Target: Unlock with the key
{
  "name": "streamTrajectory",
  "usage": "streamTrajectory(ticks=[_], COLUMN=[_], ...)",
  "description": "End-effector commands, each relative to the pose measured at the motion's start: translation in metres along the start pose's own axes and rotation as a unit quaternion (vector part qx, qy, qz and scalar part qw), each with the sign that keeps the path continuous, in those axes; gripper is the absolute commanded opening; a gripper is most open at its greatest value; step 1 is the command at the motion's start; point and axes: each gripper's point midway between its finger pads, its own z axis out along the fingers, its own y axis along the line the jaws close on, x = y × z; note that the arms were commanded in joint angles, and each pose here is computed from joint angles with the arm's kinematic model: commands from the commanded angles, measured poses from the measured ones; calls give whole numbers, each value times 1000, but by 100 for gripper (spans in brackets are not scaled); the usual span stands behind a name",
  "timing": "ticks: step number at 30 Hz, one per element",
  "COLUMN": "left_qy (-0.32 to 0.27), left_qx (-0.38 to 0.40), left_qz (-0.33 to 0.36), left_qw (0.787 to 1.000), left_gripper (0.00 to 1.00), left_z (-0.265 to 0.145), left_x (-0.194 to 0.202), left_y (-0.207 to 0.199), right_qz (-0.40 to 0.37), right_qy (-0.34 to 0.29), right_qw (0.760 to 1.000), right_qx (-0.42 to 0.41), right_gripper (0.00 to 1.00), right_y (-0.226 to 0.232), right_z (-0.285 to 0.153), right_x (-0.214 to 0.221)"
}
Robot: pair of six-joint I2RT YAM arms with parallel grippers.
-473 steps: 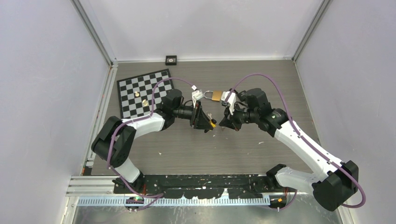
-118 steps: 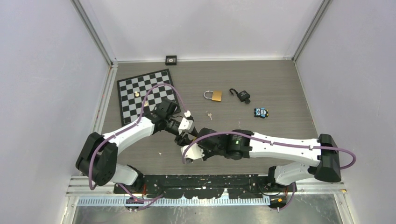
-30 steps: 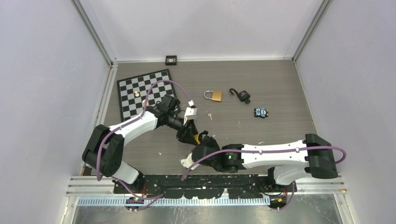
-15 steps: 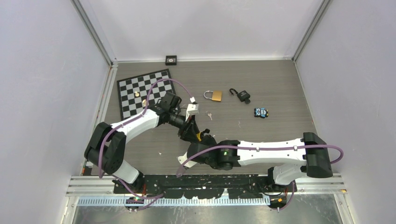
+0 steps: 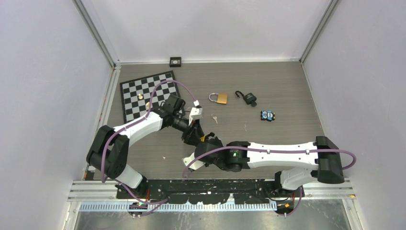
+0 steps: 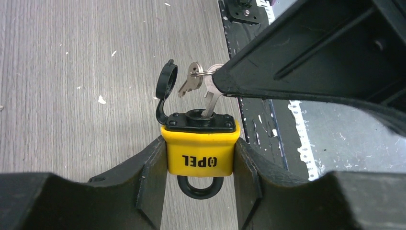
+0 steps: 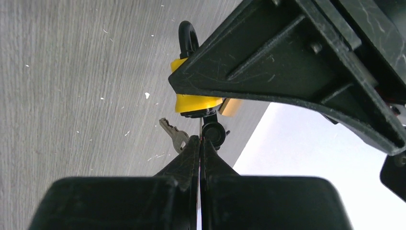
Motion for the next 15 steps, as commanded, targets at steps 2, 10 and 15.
streamTrajectory(ticks=[2,10,15], left_qy=[-38,-29,-29], left_qx=[43,53,57], left_qz=[70,67,51], left_qw=[996,996,997], left_gripper=[0,0,0], left_z=[-3,-3,-2], left_x=[-25,-19,-19], left_y=[-16,-18,-17], right_qz=[26,12,-1], right_qy=[-77,-79,-66], right_qw=[997,997,998], right_qx=[-15,-6,19], right_gripper=[0,0,0], right_y=[2,4,-1], right_z=[-9,-5,-1], right_x=[-15,-7,-1])
